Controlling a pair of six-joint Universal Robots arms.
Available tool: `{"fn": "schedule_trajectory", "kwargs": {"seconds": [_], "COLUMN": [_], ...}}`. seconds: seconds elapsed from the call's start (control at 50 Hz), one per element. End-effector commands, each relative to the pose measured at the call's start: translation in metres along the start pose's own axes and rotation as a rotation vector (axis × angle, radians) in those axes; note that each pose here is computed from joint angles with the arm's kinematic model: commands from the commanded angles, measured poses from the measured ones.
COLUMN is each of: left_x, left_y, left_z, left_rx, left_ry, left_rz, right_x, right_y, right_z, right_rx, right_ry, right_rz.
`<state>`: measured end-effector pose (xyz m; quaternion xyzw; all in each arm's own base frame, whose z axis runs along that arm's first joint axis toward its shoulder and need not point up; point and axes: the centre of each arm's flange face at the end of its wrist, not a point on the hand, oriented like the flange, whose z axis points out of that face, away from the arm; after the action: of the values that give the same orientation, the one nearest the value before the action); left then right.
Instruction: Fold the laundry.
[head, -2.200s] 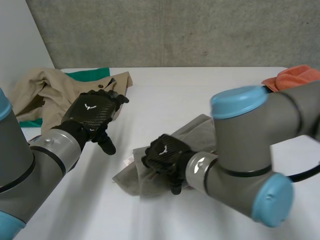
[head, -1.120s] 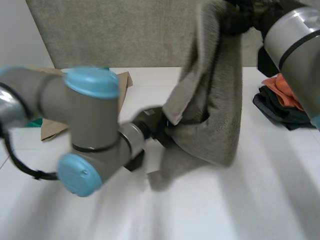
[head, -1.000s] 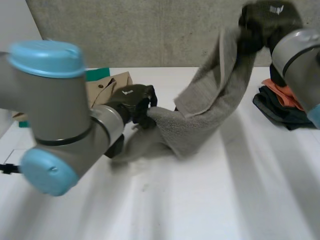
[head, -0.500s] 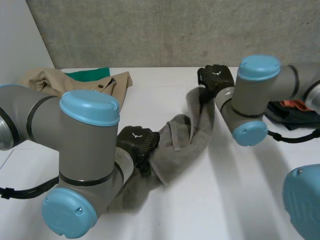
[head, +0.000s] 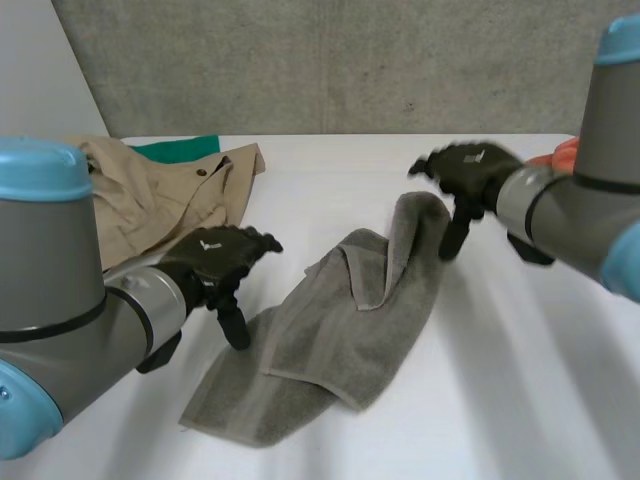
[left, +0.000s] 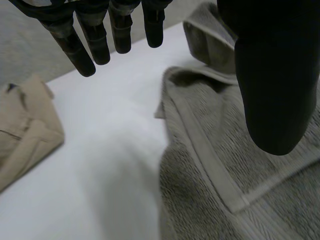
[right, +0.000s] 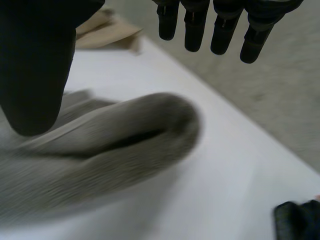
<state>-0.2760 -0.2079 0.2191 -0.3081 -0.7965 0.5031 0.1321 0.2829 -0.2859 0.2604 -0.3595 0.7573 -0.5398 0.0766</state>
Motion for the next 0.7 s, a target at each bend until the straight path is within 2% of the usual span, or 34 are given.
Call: {"fn": "schedule_trajectory", "kwargs": {"seconds": [0.02,0.12,0.38,0.5,0.58,0.7], "left_x": [0.024,0.05,0.087,0.1,0.097,0.088], "left_y": [0.021,0.034,0.055,0.055,0.044,-0.007], "left_z": [0.01,0.017,0.05,0.057,0.058,0.032], "left_rx": [-0.021,-0.022,0.0,0.033,0.082,0.227], "left_ry": [0.126,0.191,0.175,0.174,0.126,0.034], "left_rz": [0.112,0.178,0.345,0.379,0.373,0.341], "right_x": [-0.027,-0.032,-0.027,-0.028,-0.024,-0.008], "right_y": [0.042,0.063,0.093,0.1,0.102,0.102], "right_z": [-0.018,-0.02,-0.023,-0.022,-0.021,-0.018], "right_rx": [-0.117,-0.135,-0.082,-0.094,-0.098,-0.088], "right_ry": [-0.07,-0.046,0.024,0.029,0.042,0.093], "right_rz": [-0.063,-0.038,0.03,0.04,0.048,0.091]}}
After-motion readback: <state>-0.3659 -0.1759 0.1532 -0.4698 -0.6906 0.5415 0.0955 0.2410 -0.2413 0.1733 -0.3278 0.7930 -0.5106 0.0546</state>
